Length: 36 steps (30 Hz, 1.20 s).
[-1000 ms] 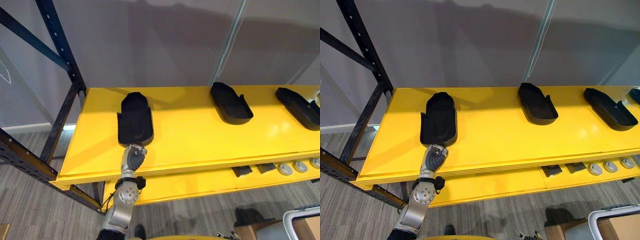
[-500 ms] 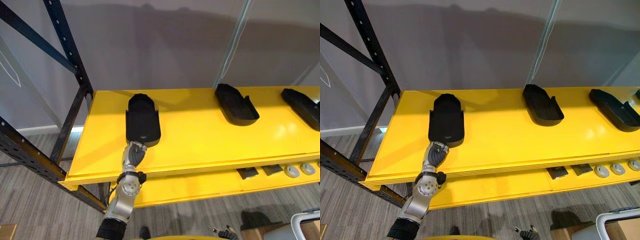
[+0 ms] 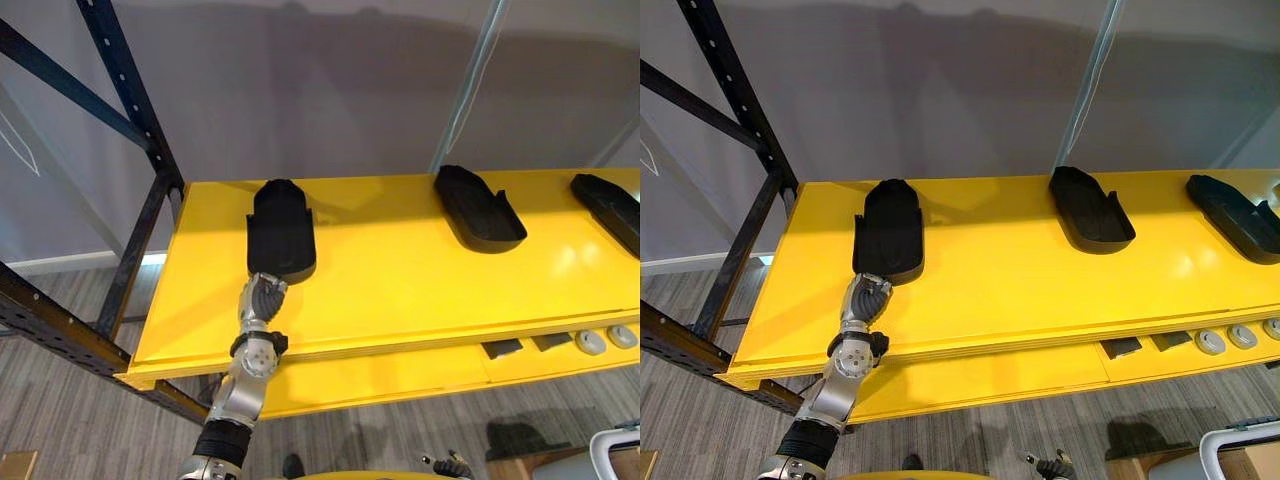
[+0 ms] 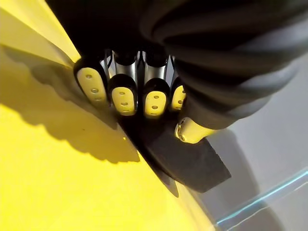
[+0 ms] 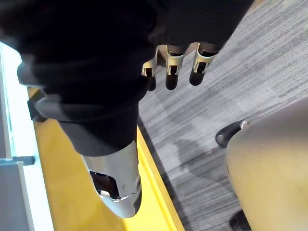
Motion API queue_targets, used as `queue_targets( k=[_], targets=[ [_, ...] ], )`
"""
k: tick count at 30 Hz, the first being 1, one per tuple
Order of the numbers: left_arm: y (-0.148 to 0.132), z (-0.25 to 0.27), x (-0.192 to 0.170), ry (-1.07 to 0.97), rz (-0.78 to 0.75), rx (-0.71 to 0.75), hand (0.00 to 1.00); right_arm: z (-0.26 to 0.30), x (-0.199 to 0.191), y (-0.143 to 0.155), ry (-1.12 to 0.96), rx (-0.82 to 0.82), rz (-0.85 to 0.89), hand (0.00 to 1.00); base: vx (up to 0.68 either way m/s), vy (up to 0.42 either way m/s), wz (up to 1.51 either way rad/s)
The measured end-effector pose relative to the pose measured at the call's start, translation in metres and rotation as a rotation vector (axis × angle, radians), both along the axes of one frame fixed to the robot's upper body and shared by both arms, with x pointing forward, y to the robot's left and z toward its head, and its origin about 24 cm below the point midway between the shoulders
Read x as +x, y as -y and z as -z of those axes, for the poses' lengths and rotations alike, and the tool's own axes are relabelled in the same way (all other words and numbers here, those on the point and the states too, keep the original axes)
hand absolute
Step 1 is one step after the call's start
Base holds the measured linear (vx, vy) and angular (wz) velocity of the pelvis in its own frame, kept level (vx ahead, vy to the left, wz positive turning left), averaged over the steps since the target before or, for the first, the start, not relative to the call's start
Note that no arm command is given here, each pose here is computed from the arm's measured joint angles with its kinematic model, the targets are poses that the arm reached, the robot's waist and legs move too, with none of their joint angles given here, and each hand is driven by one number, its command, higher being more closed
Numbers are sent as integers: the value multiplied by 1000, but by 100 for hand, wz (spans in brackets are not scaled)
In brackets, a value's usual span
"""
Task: Walk over and take plastic housings, then place them on the shelf
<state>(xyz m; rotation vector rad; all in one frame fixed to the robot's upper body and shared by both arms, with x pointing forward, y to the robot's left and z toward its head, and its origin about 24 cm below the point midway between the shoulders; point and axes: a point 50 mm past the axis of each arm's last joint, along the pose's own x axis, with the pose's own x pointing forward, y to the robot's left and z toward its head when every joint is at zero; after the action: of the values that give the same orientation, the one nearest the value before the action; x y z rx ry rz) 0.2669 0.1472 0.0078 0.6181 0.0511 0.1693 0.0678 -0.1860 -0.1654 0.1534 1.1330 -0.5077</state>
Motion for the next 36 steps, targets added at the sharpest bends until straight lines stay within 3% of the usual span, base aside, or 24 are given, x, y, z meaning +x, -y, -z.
queue_targets(
  k=[8, 15, 19, 22, 27, 36],
  targets=[
    [10, -22, -19, 102, 33, -92, 100, -1, 1, 3, 9, -9, -2, 0, 7, -43, 3],
    [11, -96, -49, 475, 76, -213, 100, -3, 1, 3, 28, -24, -31, 0, -16, -63, 2],
    [-16, -106, -63, 565, -63, -279, 100, -3, 0, 3, 31, -28, -46, 0, 18, -89, 9],
    [-49, -96, -75, 578, -286, -365, 100, -3, 1, -1, 32, -22, -77, 0, 6, -100, 11],
    [-79, -65, -96, 482, -518, -405, 100, -3, 4, -7, 31, -16, -115, 0, -19, -76, 13],
    [-103, 51, -137, -51, -843, -450, 100, -3, 11, -12, 19, -12, -92, 0, -7, -40, 19]
  ],
)
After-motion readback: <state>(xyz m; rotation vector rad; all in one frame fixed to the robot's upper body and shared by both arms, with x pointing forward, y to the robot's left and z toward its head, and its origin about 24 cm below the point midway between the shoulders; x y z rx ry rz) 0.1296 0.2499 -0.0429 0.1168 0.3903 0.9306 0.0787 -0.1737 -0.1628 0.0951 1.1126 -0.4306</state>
